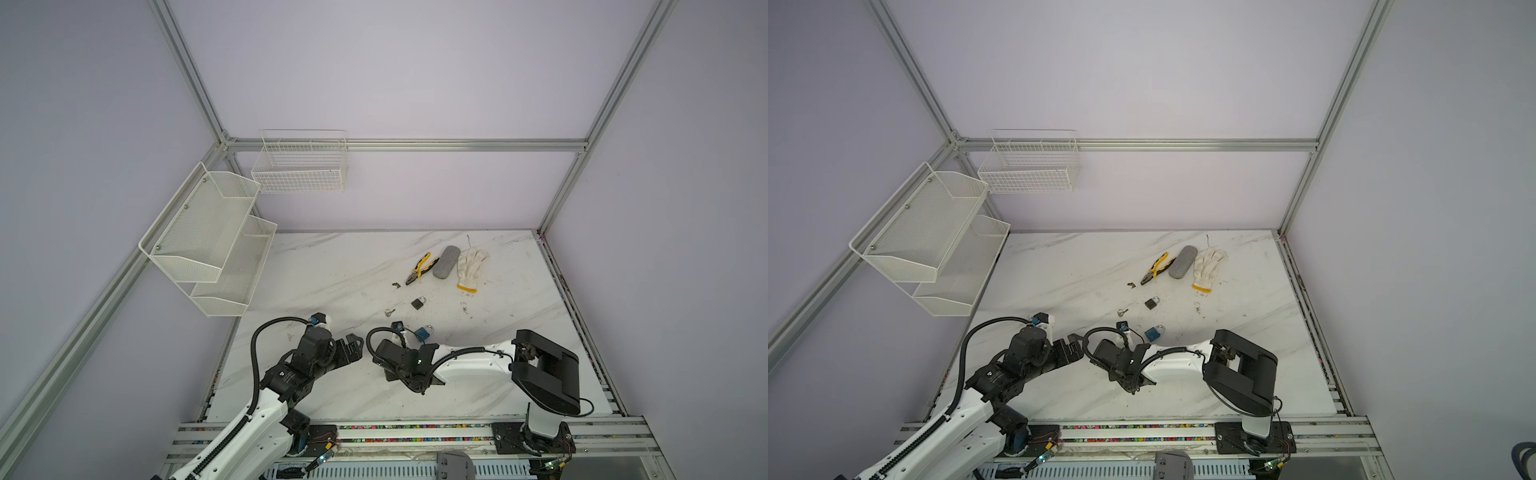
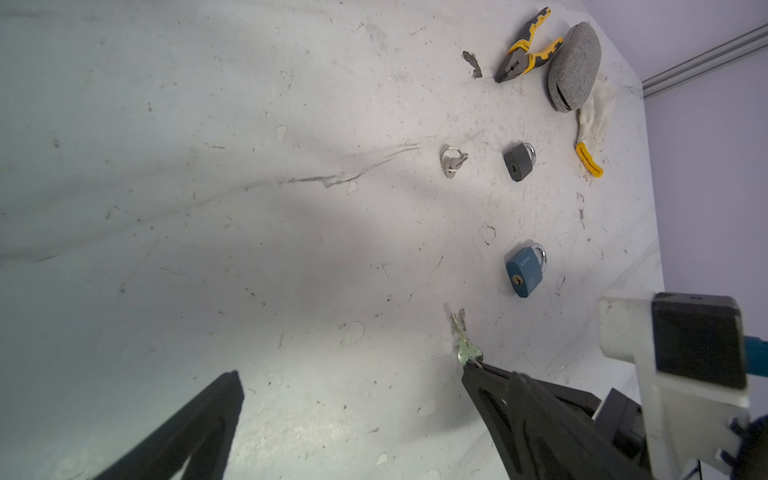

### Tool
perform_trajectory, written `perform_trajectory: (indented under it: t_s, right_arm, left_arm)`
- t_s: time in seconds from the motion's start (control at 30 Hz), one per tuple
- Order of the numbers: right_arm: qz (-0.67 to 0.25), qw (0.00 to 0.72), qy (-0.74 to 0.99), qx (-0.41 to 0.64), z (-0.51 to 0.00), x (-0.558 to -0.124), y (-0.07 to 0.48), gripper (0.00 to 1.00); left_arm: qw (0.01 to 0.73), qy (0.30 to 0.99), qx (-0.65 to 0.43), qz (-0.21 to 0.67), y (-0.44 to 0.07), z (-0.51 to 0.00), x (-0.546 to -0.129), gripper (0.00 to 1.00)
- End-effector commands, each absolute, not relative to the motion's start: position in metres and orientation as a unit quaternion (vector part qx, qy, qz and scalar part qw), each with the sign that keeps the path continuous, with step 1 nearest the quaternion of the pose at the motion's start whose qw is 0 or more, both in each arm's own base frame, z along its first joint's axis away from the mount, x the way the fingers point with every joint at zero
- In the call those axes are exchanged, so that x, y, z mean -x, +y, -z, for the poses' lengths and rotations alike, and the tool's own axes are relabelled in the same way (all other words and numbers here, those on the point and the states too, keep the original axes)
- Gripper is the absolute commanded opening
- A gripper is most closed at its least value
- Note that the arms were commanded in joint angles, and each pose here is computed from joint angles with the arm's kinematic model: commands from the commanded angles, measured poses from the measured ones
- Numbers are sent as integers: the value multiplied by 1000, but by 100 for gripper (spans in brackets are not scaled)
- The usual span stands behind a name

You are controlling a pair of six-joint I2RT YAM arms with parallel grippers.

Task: Unlock with the key
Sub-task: 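Lift the key with the right gripper toward the left gripper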

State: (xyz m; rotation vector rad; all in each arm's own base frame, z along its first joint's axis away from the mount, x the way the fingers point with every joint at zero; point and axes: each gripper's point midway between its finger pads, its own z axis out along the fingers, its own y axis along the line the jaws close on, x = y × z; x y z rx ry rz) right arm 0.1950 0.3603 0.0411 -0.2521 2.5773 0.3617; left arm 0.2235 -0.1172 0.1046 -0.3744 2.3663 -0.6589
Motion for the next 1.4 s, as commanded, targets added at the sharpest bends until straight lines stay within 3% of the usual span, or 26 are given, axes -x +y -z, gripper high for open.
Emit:
perform_trajectory:
  t_s: [0.0, 0.33, 0.63, 0.93, 1.07, 1.23, 1.37]
  right_arm:
    - [-183, 287, 935, 102, -70, -206, 364, 0]
    - [-297, 326, 884, 159, -135, -222, 358, 0]
    - [-369, 345, 839, 204, -184, -215, 358, 0]
    - [-430, 355, 807, 194, -217, -218, 358, 0]
    - [-445, 353, 802, 184, -224, -221, 357, 0]
    - [-456, 353, 798, 175, -227, -224, 356, 0]
    - [-459, 348, 799, 174, -226, -224, 357, 0]
  left_arm:
    - [382, 856, 133, 322, -135, -172, -242, 100]
    - [459, 776, 92, 423, -159, -243, -258, 100]
    - [454, 742, 16, 493, -201, -281, -268, 99]
    - [467, 708, -25, 529, -228, -297, -265, 72]
    - [465, 702, -29, 538, -232, -298, -265, 55]
    - [460, 699, -35, 546, -238, -297, -265, 48]
    - [459, 700, -36, 546, -240, -295, -267, 37]
